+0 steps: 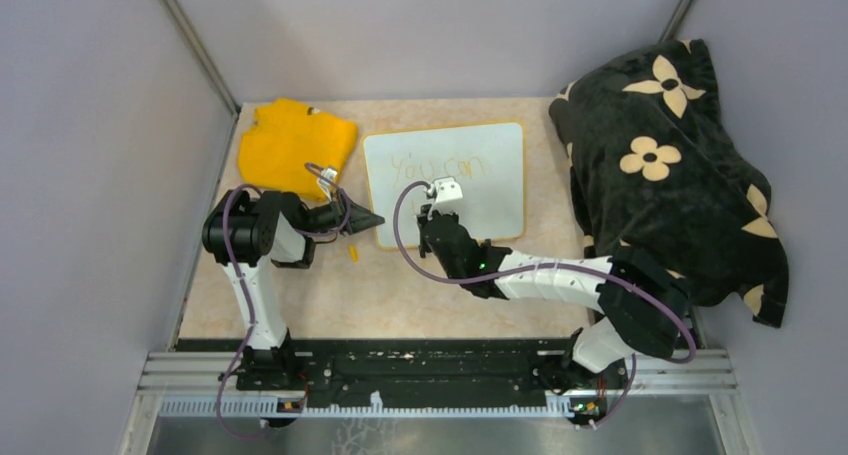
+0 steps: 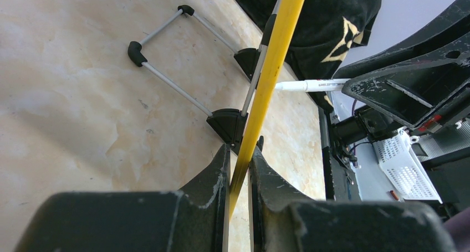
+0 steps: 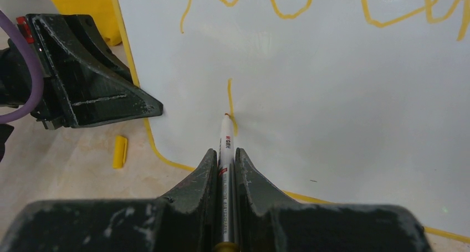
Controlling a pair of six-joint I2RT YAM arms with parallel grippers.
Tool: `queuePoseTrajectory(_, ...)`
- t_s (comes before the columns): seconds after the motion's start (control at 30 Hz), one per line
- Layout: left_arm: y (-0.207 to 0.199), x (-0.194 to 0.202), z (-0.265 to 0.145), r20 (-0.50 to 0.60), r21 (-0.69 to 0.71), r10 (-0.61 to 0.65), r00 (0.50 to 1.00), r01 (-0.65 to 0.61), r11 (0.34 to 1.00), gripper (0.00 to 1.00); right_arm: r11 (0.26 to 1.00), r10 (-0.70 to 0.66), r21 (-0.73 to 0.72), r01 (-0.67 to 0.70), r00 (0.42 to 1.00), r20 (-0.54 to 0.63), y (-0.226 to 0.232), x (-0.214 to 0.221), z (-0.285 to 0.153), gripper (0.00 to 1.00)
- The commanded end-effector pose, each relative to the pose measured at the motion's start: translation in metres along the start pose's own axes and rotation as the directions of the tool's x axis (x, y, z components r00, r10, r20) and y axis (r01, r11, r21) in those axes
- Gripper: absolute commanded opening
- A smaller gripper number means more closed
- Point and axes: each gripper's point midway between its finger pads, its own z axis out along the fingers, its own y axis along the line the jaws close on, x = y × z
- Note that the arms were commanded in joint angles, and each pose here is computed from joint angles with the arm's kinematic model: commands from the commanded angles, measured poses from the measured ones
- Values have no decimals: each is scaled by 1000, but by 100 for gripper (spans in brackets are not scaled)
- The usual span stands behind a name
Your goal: Write a sentence on the whiteboard
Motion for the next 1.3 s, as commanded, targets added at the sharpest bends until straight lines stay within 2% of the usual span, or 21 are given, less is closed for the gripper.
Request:
queuePoseTrajectory(0.0, -2, -13, 3, 66, 17, 122, 990, -123, 992, 0, 1000, 22, -12, -21, 999, 48, 10, -22, 9, 0)
queuePoseTrajectory(0.33, -2, -13, 3, 65, 18, 120, 991, -122, 992, 0, 998, 23, -52, -23, 1000, -11, 17, -3, 11, 0)
queuePoseTrajectory(0.57, -1, -14, 3, 66, 17, 122, 990, -124, 992, 0, 999, 25, -29, -26, 999, -42, 4, 13, 5, 0)
queuePoseTrajectory(1.07, -1, -14, 3, 66, 17, 120, 991, -122, 992, 0, 998, 33, 50, -33, 999, 6, -25, -2, -5, 0)
queuePoseTrajectory(1.27, -1, -13, 3, 65, 16, 118, 991, -120, 993, 0, 998, 65, -9, -65, 996, 65, -19, -23, -13, 0)
